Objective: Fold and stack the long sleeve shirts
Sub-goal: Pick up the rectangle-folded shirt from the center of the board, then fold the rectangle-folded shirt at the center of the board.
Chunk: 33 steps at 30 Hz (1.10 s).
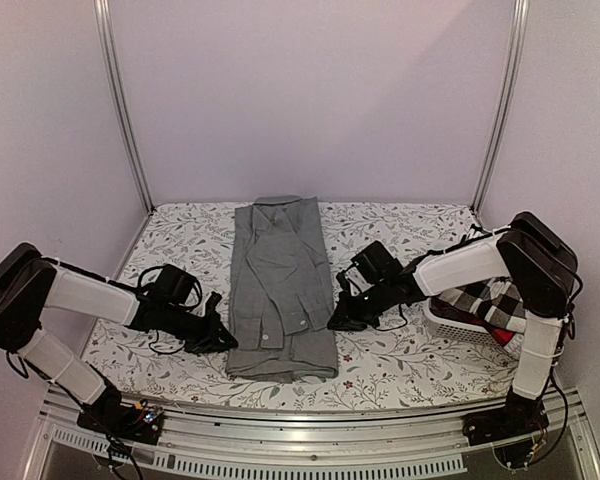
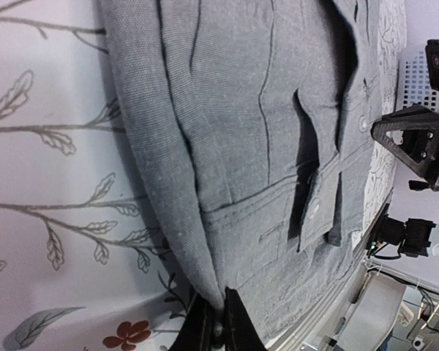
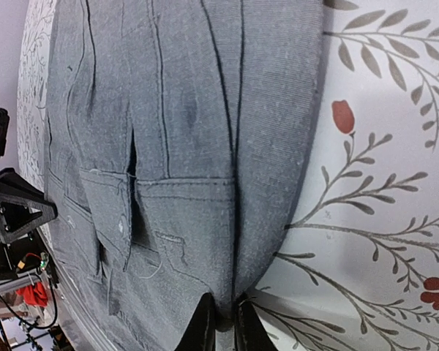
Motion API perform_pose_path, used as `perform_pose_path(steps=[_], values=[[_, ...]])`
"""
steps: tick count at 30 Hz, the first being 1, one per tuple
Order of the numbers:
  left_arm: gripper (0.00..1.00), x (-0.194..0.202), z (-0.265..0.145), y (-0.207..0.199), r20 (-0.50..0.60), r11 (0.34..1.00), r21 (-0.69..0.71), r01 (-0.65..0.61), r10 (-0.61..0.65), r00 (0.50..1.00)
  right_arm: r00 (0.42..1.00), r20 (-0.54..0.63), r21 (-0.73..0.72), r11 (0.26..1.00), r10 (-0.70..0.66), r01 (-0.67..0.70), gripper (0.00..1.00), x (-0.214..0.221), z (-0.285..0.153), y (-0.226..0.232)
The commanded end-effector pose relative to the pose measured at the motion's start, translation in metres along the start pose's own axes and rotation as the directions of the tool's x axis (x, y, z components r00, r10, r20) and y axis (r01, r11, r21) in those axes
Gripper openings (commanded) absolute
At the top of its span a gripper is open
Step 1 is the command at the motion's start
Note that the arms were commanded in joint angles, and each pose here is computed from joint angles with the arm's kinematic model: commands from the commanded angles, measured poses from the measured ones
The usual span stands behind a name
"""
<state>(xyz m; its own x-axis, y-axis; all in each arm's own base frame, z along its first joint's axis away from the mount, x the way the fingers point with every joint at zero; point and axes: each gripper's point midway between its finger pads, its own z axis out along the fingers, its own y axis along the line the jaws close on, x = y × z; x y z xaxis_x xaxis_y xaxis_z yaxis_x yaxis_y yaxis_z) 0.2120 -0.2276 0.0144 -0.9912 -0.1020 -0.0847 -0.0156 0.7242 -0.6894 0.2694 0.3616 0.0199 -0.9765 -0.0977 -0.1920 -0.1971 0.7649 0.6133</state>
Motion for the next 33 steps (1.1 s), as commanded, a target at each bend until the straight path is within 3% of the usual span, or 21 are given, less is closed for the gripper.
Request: perform_pose_path(steps=[1, 4, 18, 23, 33], values=[[0.03, -0.003, -0.002, -0.013, 0.003, 0.999, 0.037, -0.03, 0.03, 1.0, 1.0, 0.005, 0.004, 1.0, -0.009, 0.009, 0.06, -0.001, 0.001, 0.002], [0.0, -0.007, -0.006, -0.022, 0.014, 0.997, 0.054, -0.046, 0.046, 0.999, 1.0, 0.018, 0.002, 1.0, -0.021, 0.021, 0.0, -0.006, -0.004, 0.008], [0.0, -0.058, -0.042, -0.074, 0.124, 0.987, 0.136, -0.09, 0.073, 0.99, 0.984, 0.16, -0.017, 0.996, -0.08, 0.084, 0.0, -0.06, -0.048, 0.046], [0.0, -0.097, -0.047, -0.077, 0.176, 0.987, 0.138, -0.089, 0.064, 0.982, 0.969, 0.231, -0.027, 0.995, -0.086, 0.095, 0.0, -0.098, -0.062, 0.051], [0.0, -0.207, -0.024, -0.046, 0.329, 0.995, 0.093, -0.039, 0.007, 0.944, 0.945, 0.314, 0.013, 0.996, -0.086, 0.087, 0.0, -0.186, -0.036, 0.028]])
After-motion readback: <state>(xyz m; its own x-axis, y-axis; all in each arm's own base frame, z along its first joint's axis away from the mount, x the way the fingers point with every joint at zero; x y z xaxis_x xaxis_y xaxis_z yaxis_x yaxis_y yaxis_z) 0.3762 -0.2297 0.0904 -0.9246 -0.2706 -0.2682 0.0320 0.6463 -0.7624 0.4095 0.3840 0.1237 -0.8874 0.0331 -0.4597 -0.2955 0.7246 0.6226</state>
